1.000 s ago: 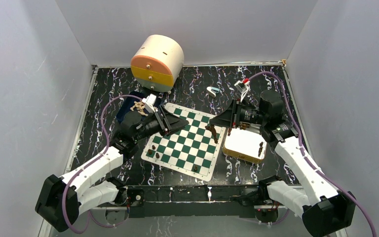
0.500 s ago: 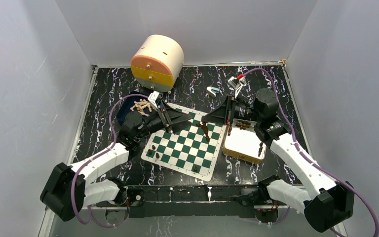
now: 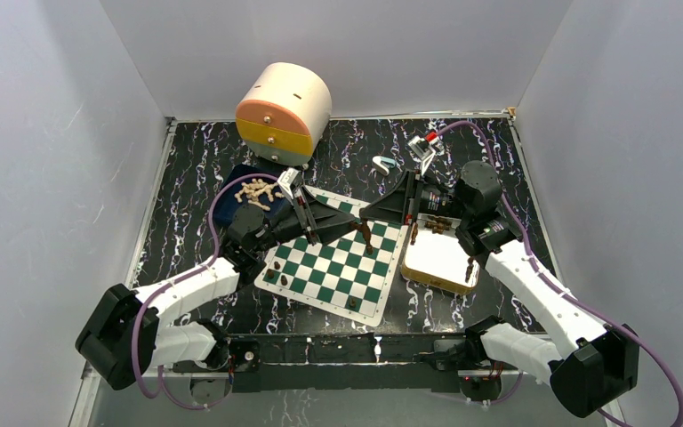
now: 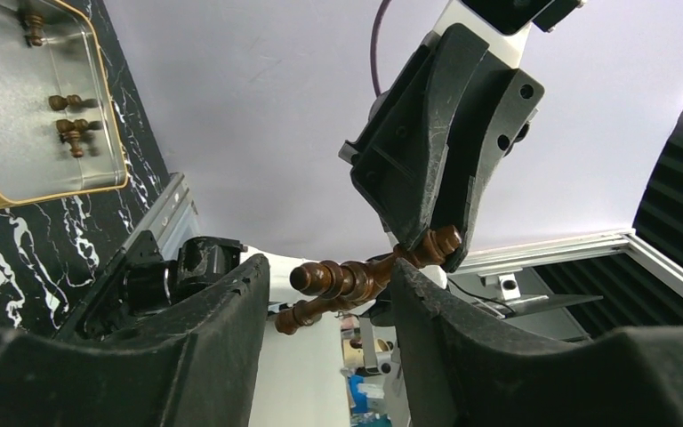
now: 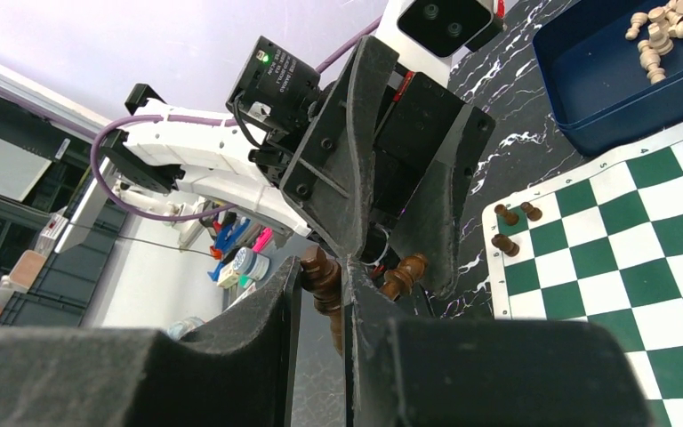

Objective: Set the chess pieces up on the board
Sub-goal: Pick up the chess piece.

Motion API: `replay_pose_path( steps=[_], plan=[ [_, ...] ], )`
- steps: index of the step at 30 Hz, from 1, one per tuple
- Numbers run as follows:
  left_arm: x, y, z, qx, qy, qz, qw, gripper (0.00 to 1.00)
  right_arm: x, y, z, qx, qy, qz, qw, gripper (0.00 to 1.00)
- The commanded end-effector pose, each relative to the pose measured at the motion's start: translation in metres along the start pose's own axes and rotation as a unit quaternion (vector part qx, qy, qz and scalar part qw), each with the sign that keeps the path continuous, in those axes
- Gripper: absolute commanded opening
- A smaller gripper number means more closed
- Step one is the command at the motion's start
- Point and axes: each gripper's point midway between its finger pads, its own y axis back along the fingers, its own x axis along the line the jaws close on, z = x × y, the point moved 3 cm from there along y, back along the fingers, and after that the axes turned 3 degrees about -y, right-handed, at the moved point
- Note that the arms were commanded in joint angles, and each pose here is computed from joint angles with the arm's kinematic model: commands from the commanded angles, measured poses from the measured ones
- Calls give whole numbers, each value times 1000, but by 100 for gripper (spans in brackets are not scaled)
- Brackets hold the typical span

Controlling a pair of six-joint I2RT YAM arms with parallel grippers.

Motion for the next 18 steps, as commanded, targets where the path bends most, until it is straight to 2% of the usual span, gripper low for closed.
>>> replay_pose_path(
  steps=[1, 9, 18],
  plan=[
    [-21, 2, -1, -5, -10, -37, 999, 48, 21, 0, 12, -19, 41, 29, 999, 8],
    [-25, 3, -1, -6, -9, -45, 999, 31, 18, 0, 11, -21, 38, 25, 999, 8],
    [-25, 5, -3, -6, -14, -46, 999, 5, 9, 0, 9, -23, 37, 3, 999, 7]
  ],
)
